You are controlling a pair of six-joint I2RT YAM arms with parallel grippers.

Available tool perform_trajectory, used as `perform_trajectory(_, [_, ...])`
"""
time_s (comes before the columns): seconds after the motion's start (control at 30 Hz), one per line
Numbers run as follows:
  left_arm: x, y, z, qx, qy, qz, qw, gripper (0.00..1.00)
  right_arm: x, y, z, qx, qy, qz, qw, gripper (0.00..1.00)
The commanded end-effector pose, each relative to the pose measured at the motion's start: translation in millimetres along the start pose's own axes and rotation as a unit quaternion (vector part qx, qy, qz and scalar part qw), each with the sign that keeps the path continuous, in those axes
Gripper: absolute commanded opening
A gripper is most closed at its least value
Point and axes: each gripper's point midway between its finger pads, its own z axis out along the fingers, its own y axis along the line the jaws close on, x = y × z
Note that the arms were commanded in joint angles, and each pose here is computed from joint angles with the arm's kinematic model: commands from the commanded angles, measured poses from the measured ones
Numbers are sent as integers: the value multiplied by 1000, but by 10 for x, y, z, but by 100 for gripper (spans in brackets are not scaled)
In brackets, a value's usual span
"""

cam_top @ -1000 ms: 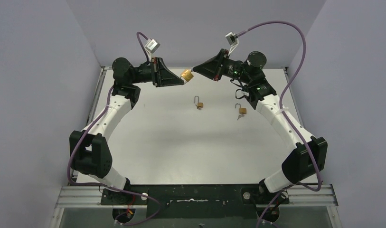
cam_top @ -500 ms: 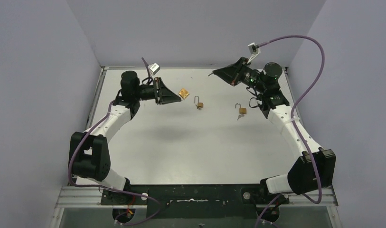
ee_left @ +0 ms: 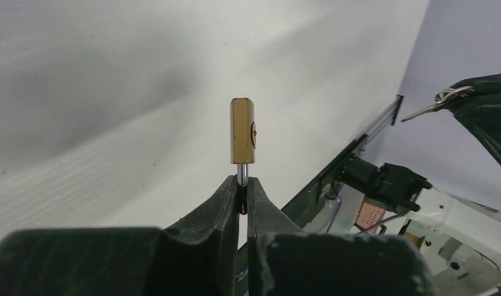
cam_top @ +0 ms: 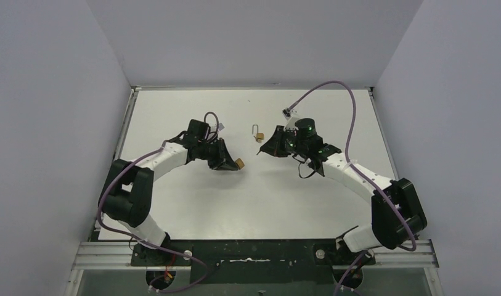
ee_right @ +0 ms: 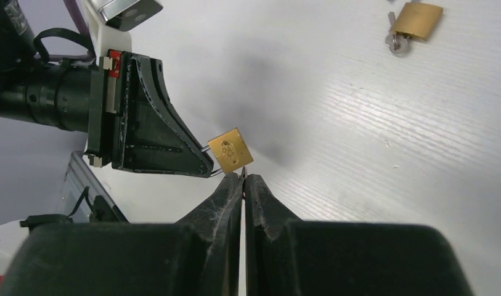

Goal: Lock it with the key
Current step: Place the lock at the center of the board.

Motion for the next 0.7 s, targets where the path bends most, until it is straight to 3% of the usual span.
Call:
perform_trajectory(0.0, [-10,131,141,-54,8,37,998,0,104,-49,227,23,9,-19,1000,0])
perform_trajectory(0.13, [122,244,315,-60,37,29,997,0,453,-132,448,41,52,-20,998,0])
perform_trajectory(0.43, [207,359,393,-71,53,20,996,0,809,-365,697,61,80,9,995,0])
perform_trajectory(0.47, [215,353,396,-71,55,20,996,0,836,-377,723,60,85,9,995,2])
perform_trajectory(0.57, [248,366,392,-76,64,24,995,3,889,-418,797,62,102,5,993,27])
perform_trajectory(0.67, [240,396,336,-93,60,33,993,22,768,-427,815,72,96,-15,993,49])
